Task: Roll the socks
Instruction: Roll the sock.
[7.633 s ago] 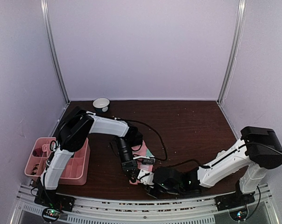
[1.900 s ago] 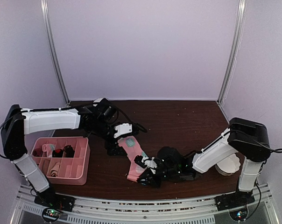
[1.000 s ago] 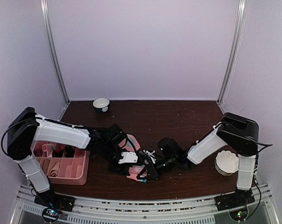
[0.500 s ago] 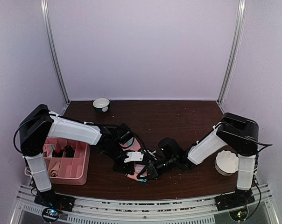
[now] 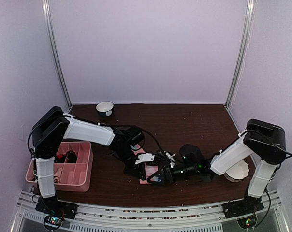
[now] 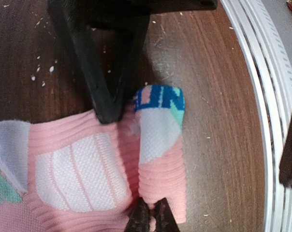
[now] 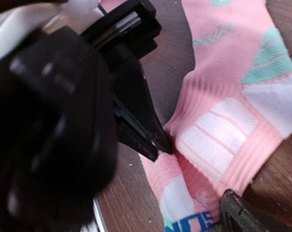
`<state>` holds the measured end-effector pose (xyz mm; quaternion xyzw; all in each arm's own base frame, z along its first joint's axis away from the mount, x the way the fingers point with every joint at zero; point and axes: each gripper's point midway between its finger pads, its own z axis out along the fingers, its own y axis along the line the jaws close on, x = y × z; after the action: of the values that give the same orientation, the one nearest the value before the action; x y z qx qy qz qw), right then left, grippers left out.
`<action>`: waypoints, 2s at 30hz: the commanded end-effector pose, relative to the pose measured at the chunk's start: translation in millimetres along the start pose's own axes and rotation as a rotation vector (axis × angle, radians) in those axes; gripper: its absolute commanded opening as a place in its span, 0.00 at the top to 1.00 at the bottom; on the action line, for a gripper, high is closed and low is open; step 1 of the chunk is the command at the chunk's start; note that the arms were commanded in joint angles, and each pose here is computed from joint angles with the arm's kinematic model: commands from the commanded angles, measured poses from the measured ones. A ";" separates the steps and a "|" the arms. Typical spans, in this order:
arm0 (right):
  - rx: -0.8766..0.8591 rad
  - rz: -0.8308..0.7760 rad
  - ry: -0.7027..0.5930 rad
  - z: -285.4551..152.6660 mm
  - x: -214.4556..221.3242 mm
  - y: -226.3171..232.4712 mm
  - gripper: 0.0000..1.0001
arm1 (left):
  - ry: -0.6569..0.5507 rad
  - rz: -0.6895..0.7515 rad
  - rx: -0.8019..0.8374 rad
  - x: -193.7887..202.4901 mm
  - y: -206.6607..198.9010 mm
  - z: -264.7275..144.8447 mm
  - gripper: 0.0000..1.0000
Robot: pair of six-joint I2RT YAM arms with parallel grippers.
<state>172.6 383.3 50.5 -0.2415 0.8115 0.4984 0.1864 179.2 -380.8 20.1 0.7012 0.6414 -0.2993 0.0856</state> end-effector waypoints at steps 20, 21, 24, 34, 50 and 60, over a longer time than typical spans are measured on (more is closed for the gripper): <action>0.612 -0.297 -0.276 -110.1 -17.1 -62.4 0.06 | 0.112 -0.249 0.155 55.6 2.4 7.0 1.00; 0.667 -0.365 -0.237 -109.1 -15.7 -62.1 0.10 | 0.105 -0.268 0.168 55.1 3.4 6.6 1.00; 0.631 -0.557 -0.142 -97.6 5.6 -48.4 0.24 | 0.092 -0.317 0.211 55.2 5.6 5.7 1.00; 0.382 -1.030 0.030 -35.1 27.7 17.2 0.53 | 0.105 -0.364 0.263 60.2 11.1 6.4 1.00; 0.366 -1.122 0.132 32.5 7.1 4.6 0.71 | 0.116 -0.351 0.249 60.6 14.9 6.7 1.00; 0.478 -1.173 0.150 27.3 0.8 -17.1 0.64 | 0.118 -0.342 0.255 59.7 14.3 5.9 1.00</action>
<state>169.6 413.8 34.8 -0.6334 0.6332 0.1431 0.4213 190.2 -359.8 15.2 0.5898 0.6943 -0.4083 -0.0580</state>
